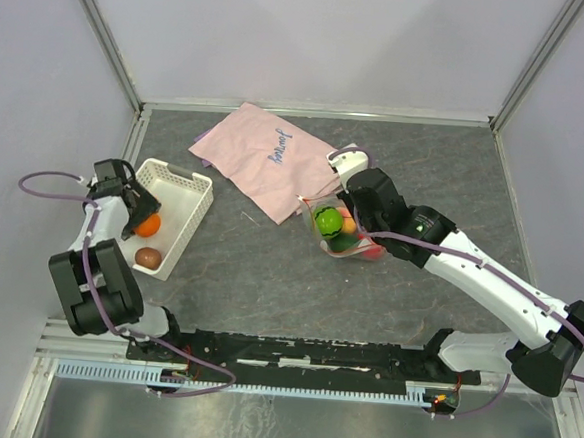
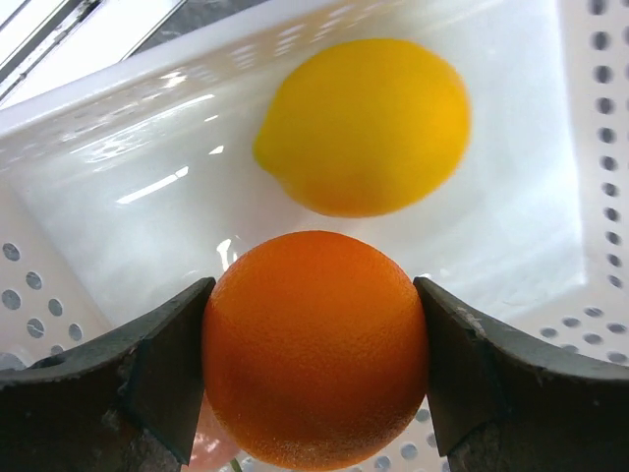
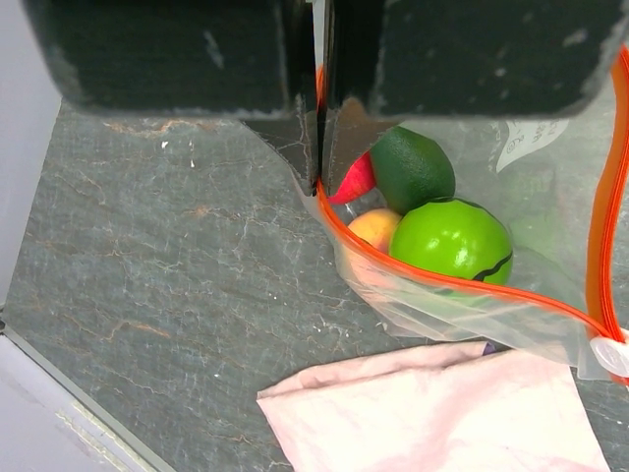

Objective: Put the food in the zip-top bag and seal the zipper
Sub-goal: Pick up the fake fruit from the bin.

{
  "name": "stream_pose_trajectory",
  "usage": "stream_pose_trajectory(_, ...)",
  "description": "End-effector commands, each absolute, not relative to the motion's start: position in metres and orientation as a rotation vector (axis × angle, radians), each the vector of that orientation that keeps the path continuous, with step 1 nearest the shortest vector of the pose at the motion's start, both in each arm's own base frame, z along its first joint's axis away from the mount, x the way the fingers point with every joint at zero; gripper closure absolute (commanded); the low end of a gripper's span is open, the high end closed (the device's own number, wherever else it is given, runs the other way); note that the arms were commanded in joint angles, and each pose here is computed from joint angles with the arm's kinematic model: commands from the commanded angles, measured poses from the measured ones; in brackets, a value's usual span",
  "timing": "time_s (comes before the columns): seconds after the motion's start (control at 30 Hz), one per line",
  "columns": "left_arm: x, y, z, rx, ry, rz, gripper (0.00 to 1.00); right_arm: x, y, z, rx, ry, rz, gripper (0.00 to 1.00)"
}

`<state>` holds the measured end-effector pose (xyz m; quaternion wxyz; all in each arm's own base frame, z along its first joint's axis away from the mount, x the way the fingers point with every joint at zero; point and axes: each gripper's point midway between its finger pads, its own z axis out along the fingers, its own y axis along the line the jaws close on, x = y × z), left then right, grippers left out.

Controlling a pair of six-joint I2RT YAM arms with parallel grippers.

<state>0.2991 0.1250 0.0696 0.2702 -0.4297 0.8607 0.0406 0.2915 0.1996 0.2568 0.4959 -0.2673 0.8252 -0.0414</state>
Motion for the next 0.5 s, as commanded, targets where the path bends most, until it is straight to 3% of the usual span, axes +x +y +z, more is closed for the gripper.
stream_pose_trajectory(0.0,0.315,0.113,0.104,-0.998,2.255,0.035,0.31,0.295,0.202,0.279,-0.599,1.967,-0.065,0.99)
stream_pose_trajectory(0.47,0.328,0.009,0.181,-0.567,2.147,-0.304,0.33,0.294,0.212,0.281,-0.607,1.992,-0.016,0.98)
